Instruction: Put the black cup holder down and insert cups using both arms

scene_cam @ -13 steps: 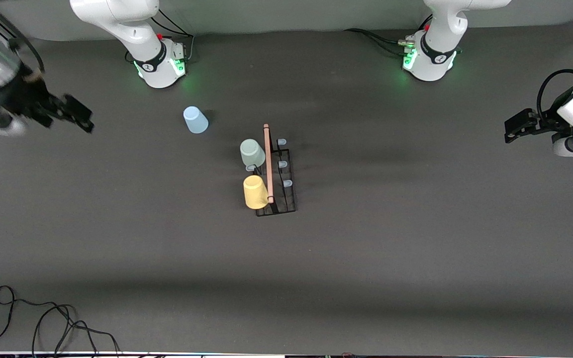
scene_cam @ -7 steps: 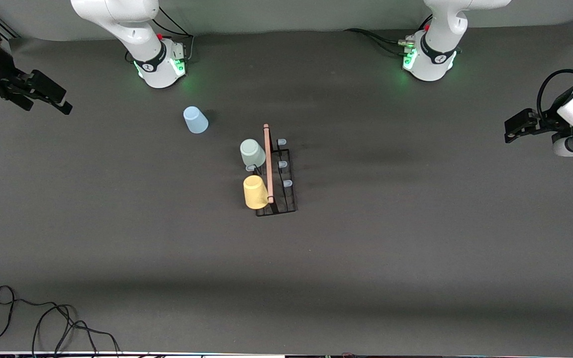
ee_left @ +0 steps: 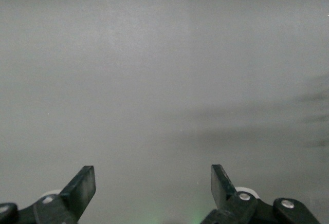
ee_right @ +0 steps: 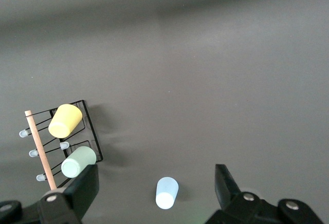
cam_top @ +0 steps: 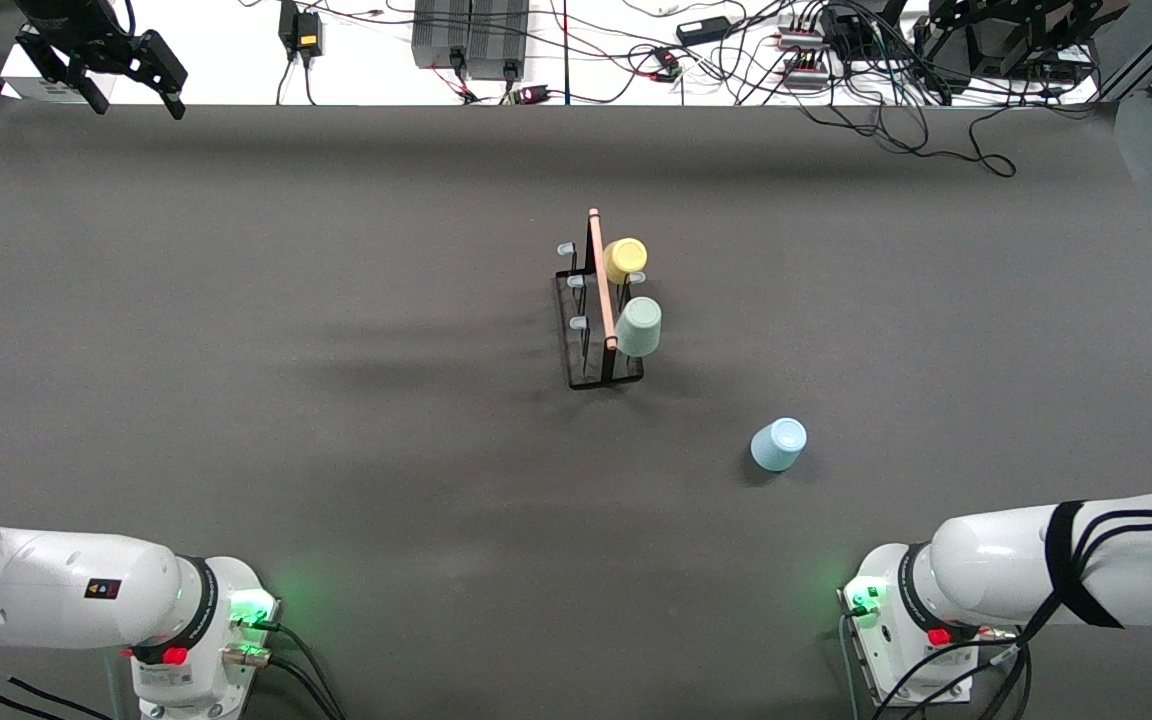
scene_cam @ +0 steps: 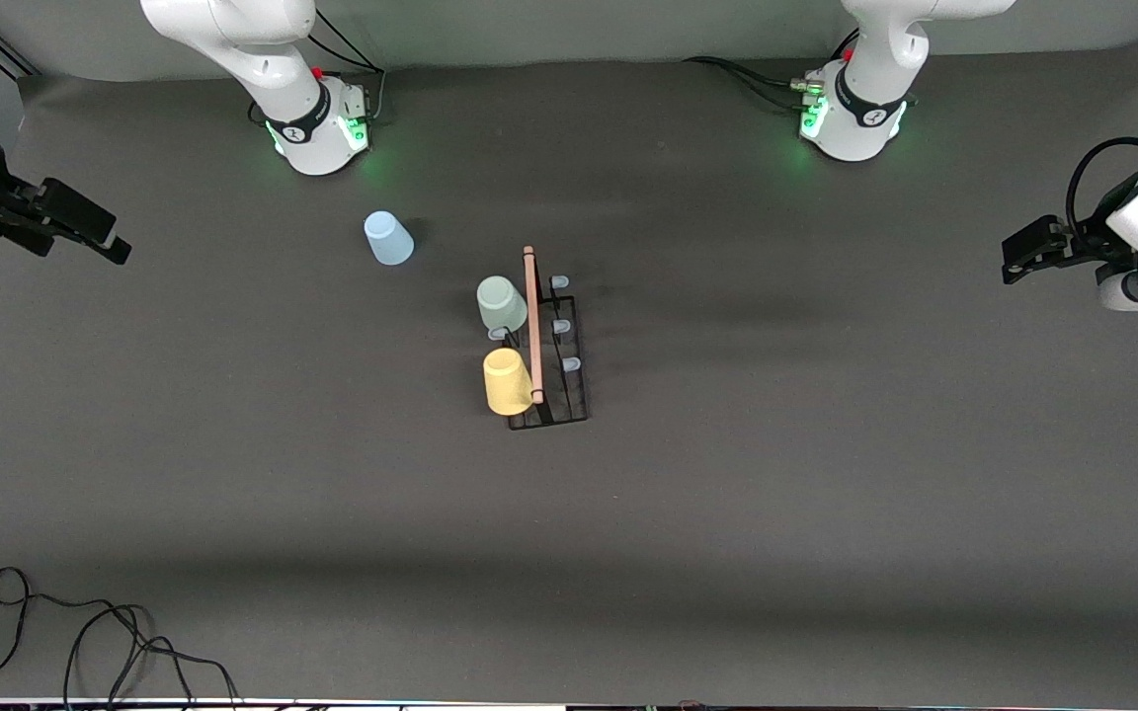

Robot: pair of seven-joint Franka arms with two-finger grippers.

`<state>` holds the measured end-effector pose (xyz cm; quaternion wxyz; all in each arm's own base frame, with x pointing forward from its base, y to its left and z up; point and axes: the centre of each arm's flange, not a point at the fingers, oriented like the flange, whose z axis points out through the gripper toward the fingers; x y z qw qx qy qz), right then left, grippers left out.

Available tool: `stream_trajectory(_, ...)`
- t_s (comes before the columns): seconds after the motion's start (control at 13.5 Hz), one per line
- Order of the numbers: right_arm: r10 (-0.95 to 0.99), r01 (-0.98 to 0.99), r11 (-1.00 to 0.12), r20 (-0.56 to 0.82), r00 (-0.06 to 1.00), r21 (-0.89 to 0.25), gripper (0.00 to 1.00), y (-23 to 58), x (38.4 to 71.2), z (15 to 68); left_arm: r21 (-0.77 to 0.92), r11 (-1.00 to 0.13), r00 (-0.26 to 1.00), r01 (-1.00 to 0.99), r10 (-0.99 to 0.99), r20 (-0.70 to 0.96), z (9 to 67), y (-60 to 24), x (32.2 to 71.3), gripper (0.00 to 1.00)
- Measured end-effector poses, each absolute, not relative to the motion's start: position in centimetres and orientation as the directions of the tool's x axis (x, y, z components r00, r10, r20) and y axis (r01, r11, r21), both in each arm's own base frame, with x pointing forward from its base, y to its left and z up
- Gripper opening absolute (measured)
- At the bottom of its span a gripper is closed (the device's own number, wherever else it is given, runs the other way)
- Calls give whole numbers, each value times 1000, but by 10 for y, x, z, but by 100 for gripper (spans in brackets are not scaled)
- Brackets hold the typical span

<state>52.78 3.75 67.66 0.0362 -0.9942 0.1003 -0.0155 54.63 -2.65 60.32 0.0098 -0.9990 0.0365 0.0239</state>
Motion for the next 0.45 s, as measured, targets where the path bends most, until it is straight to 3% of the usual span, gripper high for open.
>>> stream_trajectory(0.45,-178,-178,-984,4,984,-32,100,47,525,672,-18,-997,996,-73,-72,-48,603,-27,546,100)
